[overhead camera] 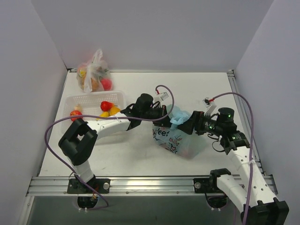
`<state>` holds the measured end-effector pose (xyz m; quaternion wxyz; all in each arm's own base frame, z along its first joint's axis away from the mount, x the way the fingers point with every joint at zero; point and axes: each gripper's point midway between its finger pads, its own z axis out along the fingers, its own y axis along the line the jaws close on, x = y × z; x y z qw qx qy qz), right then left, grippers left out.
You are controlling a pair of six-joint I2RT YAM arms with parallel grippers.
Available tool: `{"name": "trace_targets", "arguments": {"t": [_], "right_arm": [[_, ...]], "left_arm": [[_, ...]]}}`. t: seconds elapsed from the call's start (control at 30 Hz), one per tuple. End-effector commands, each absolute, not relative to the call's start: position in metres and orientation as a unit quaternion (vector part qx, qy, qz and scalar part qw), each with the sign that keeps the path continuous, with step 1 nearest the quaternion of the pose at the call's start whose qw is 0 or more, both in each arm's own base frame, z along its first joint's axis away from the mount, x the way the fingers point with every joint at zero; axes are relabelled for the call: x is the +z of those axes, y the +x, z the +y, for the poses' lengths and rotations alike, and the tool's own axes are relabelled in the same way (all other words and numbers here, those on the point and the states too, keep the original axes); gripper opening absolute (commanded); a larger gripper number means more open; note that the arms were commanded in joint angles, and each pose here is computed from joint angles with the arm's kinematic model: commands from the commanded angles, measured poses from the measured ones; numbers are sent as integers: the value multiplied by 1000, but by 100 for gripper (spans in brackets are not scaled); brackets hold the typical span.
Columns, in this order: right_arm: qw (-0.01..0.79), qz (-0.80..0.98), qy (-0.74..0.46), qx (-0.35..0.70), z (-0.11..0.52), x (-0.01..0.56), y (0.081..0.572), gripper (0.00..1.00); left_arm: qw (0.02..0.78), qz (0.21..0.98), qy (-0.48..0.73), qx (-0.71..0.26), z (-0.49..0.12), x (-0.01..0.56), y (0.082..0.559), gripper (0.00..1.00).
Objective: Place the fake fruits into the plastic bag and tie a complex knot
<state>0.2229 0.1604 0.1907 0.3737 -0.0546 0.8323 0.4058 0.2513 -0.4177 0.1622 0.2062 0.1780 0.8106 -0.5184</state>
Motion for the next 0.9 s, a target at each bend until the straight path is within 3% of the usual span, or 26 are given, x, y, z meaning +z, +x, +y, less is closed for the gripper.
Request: {"name": "trace_targets", "arguments": {"t": [0.0,0.2,0.37,0.43,0.57,0.7,0.87], "right_arm": [[344,836,-124,410,153,201,198,79],[353,810,-136,448,138,232,189,79],[389,799,-55,455,104,250,209,61],[396,809,-17,434,87,242,225,49],[387,824,12,414,75,212,244,34],[356,838,-28,413,97,181,251,35],[321,847,-70,418,119,155,243,49]], "left_arm": [[244,783,177,-544,-425,193,263,0],[247,784,175,-542,-422,195,262,0],[243,788,170,-539,-419,194,259,0],[241,790,169,-538,-418,193,256,0],[238,794,166,-534,-419,192,254,0],[235,797,165,-531,-424,193,254,0],[234,799,168,-528,-434,194,252,0]]}}
